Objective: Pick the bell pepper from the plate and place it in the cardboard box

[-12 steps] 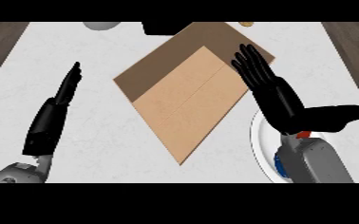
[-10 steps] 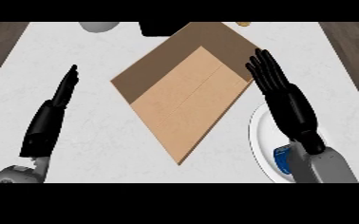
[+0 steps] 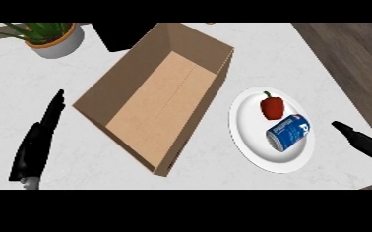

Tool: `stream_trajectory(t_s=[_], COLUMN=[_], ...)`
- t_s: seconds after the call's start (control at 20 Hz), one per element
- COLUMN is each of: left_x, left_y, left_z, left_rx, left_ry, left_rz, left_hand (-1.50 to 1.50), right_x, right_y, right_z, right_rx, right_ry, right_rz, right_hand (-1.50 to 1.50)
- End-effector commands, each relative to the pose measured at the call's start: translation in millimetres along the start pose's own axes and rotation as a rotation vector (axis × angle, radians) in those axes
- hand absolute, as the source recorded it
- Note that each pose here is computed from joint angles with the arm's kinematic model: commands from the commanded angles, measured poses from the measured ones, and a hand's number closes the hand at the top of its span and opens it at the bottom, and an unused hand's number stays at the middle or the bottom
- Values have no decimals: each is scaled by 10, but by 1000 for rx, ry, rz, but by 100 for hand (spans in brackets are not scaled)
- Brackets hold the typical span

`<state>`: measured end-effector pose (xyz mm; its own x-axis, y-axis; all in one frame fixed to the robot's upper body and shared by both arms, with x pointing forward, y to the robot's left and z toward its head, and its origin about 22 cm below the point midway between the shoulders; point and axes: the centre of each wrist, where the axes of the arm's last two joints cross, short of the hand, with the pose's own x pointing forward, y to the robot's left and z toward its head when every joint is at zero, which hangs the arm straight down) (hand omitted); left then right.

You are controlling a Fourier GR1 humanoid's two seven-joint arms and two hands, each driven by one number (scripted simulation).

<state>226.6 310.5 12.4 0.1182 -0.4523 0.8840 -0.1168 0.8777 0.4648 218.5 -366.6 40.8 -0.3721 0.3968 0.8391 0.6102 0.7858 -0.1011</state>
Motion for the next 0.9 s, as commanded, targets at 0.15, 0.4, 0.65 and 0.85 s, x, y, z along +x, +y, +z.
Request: stream_trajectory(t_s=[0.15,0.4,0.65,0.85], left_x=[-145,1,45,180], left_y=[-82,-195,-299,-323], left_z=[94,-63,-250,-324], left_rx=[-40,-102,-146,-162], left_ry=[31,-31,-55,-82], left_rz=[6,4,-22,-28], left_hand=[0,0,0,0], right_x=[-219,-65,323,610], right_y=[-777,-773,-522,-406], right_z=[1029,1996,2322,2380], right_rx=[-97,-108,-85,-104], right_ry=[-213,-81,15,87], right_rz=[528,781,811,859], right_hand=[-150,-150,-150,-150])
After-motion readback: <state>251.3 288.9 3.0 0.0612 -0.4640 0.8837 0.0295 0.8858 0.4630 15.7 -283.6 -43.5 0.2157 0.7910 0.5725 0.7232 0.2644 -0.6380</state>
